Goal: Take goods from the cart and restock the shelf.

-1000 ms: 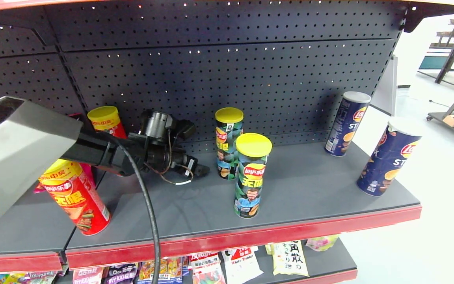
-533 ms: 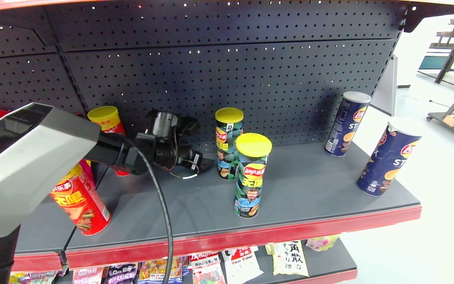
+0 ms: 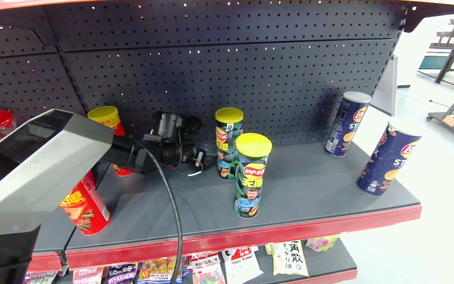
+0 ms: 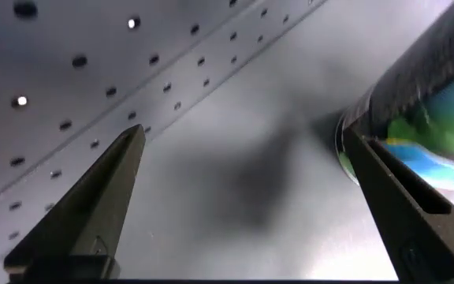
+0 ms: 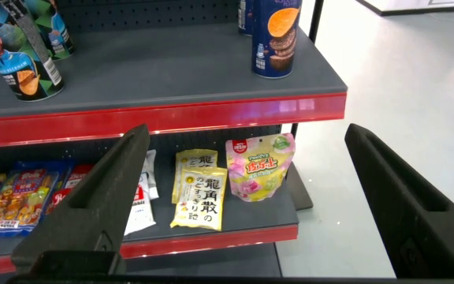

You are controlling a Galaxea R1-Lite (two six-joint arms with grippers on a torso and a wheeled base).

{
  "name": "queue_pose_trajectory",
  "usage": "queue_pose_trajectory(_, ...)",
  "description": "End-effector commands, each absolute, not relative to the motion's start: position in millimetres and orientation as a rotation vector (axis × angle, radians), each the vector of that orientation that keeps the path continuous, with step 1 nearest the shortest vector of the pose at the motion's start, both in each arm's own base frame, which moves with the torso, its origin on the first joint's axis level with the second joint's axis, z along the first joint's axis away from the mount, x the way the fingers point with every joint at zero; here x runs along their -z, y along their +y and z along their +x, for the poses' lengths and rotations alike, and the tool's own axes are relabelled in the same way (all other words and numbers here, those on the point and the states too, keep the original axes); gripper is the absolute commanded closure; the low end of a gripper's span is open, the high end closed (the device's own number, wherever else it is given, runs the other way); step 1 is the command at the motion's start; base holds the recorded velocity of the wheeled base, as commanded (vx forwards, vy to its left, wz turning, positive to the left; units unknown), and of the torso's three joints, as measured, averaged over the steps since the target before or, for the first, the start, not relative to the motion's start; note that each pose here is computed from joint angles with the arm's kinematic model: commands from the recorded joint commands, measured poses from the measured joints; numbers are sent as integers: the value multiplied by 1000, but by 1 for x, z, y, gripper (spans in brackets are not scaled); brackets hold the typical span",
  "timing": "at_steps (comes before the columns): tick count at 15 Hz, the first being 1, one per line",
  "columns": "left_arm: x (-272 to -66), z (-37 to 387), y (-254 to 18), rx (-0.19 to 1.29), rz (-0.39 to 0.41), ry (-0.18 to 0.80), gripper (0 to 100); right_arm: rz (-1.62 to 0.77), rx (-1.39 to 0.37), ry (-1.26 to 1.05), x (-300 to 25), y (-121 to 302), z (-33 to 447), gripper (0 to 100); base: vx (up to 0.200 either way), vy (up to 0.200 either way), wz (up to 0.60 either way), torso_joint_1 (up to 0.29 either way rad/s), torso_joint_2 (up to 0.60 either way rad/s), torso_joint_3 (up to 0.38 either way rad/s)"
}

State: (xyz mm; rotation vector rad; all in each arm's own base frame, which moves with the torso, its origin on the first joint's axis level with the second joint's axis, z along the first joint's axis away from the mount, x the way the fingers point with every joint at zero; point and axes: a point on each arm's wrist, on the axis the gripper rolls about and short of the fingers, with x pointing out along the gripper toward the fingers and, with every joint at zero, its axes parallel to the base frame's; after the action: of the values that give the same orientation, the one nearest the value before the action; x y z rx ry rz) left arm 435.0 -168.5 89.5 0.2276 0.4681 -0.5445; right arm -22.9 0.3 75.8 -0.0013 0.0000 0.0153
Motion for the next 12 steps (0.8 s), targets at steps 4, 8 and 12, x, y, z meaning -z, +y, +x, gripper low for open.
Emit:
queue_pose_trajectory(4, -84, 436, -173, 557, 221, 467, 0, -2, -17, 0, -76, 0, -23, 0, 0, 0, 0, 0, 0, 0)
queue_pose_trajectory(8, -82, 436, -175, 567, 220, 466, 0, -2, -15, 0, -76, 0, -23, 0, 0, 0, 0, 0, 0, 0)
queue_pose_trajectory(12, -83, 434, -177, 574, 219, 469, 0, -2, -15, 0, -76, 0, -23, 0, 0, 0, 0, 0, 0, 0)
